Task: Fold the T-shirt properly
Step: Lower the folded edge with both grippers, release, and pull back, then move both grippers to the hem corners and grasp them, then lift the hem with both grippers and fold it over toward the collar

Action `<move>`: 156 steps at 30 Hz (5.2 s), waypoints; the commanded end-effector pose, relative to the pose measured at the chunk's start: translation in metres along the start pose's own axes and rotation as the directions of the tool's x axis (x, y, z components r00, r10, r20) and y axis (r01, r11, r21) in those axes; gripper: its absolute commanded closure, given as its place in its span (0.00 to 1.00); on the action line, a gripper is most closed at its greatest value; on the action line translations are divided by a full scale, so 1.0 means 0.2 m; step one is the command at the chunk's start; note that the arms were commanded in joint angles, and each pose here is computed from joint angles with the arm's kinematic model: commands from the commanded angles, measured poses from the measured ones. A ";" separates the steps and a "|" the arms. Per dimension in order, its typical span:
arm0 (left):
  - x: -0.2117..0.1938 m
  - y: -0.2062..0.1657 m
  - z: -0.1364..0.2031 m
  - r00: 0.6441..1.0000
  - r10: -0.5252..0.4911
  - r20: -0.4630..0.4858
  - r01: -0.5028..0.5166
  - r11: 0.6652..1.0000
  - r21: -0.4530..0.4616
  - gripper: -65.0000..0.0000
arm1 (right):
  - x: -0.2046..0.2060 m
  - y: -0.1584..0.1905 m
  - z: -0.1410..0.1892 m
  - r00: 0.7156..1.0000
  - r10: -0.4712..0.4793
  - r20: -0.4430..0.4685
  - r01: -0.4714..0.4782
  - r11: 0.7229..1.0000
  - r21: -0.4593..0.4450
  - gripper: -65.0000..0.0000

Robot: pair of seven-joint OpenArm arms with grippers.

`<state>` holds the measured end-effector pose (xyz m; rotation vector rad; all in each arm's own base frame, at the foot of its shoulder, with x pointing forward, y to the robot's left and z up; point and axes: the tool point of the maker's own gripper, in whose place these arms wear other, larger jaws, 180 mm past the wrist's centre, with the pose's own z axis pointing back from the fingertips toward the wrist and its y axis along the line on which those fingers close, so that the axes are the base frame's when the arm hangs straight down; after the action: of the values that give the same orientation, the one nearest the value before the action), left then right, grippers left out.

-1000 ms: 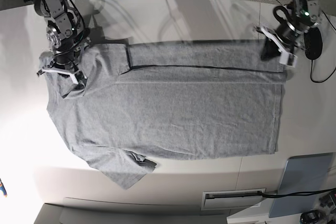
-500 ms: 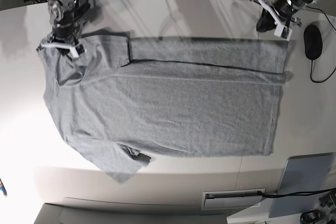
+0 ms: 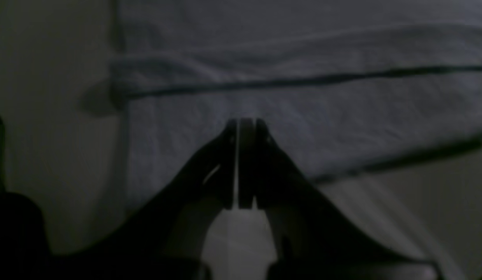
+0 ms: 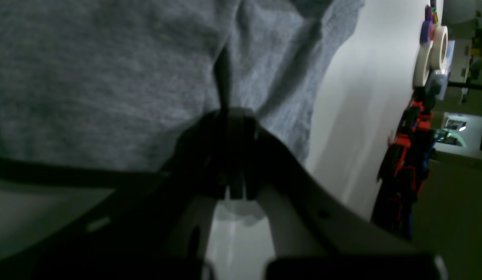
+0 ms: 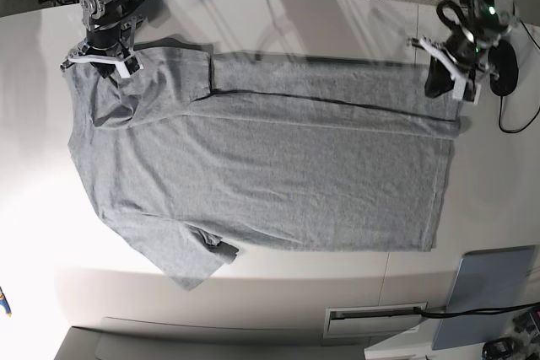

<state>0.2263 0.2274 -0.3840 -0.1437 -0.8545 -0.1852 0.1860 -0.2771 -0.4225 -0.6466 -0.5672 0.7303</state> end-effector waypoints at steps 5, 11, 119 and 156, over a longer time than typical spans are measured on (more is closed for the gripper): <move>-0.02 0.14 -0.13 0.994 0.050 -0.097 -0.047 0.998 0.036 1.00 | -0.05 0.05 0.01 0.999 0.000 -0.044 0.002 0.999 0.050 1.00; -0.28 0.05 -0.08 0.954 -0.026 -0.300 0.001 0.996 -0.084 1.00 | -0.08 0.05 0.01 0.997 0.004 -0.071 0.000 0.999 0.051 1.00; 0.42 0.30 -0.78 0.979 0.121 -0.162 -0.130 0.990 -0.047 1.00 | 0.98 -1.02 -0.51 0.804 -0.563 0.190 0.498 0.813 0.303 0.62; 0.38 0.30 -0.78 0.974 0.123 -0.192 -0.133 0.990 -0.044 1.00 | 0.91 -0.79 -0.85 0.844 -0.519 -0.136 0.529 0.759 0.379 0.62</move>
<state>0.4054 0.2410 -0.4286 -0.2560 -0.6851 -0.0820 0.4585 -0.2842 -0.4038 -0.0766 -0.4569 0.2869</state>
